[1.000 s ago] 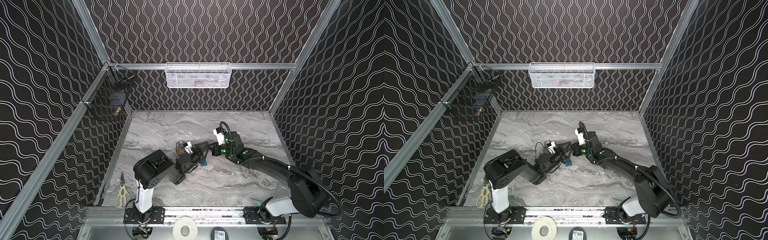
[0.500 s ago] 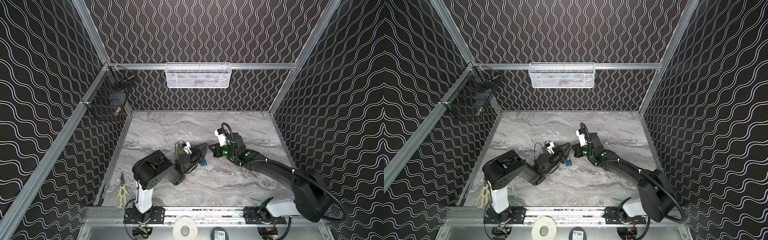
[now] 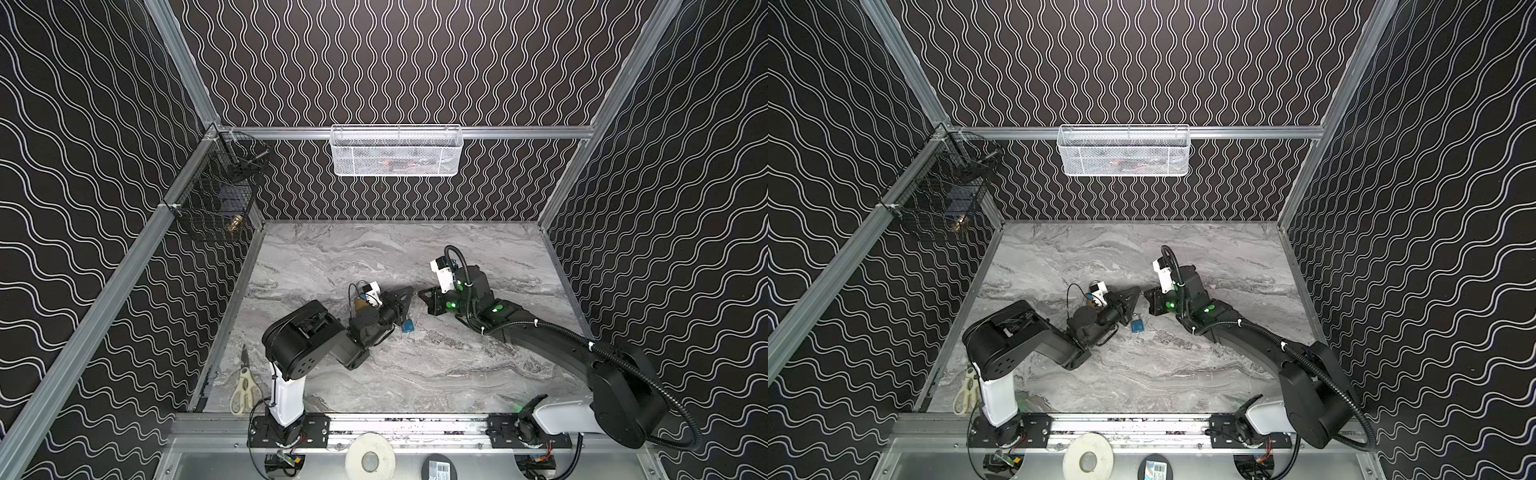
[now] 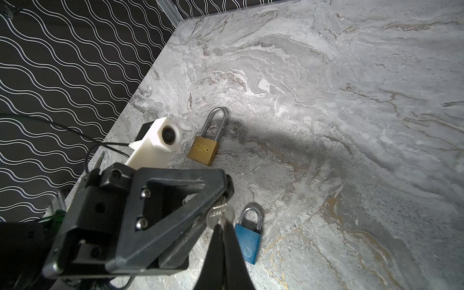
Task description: Unlock with the key
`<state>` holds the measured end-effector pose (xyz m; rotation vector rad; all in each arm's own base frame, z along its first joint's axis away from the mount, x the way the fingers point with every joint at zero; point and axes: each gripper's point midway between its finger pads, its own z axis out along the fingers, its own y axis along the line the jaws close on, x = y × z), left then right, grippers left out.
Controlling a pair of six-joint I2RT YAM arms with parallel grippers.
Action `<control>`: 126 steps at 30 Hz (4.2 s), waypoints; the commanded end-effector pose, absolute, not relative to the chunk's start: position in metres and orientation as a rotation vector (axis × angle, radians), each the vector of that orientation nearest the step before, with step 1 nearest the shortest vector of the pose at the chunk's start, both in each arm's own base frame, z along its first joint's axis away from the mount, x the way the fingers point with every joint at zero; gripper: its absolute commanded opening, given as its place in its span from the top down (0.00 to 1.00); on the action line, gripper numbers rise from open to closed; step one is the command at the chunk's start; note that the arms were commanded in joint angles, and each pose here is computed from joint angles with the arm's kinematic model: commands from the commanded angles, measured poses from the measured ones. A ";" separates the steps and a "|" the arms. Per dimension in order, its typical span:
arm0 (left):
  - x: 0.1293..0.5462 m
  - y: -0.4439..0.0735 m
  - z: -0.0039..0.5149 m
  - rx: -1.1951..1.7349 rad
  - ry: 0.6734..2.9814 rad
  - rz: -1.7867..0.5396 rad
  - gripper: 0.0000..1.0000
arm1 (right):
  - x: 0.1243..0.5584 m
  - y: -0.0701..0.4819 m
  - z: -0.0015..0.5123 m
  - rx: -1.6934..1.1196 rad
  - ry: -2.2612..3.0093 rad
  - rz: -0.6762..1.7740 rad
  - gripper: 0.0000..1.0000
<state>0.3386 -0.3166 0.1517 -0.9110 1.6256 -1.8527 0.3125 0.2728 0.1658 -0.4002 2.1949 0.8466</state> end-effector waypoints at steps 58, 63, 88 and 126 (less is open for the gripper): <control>0.237 -0.311 0.280 0.638 1.379 -1.525 1.00 | 0.236 0.287 0.262 -0.497 1.689 1.450 0.59; 0.238 -0.311 0.286 0.635 1.354 -1.543 1.00 | 0.233 0.289 0.262 -0.521 1.696 1.458 0.63; 0.241 -0.308 0.297 0.606 1.285 -1.659 1.00 | 0.234 0.297 0.271 -0.556 1.678 1.498 0.78; 0.308 -0.237 0.217 0.174 1.985 -0.769 0.01 | 0.261 0.211 0.189 -0.251 2.104 0.819 1.00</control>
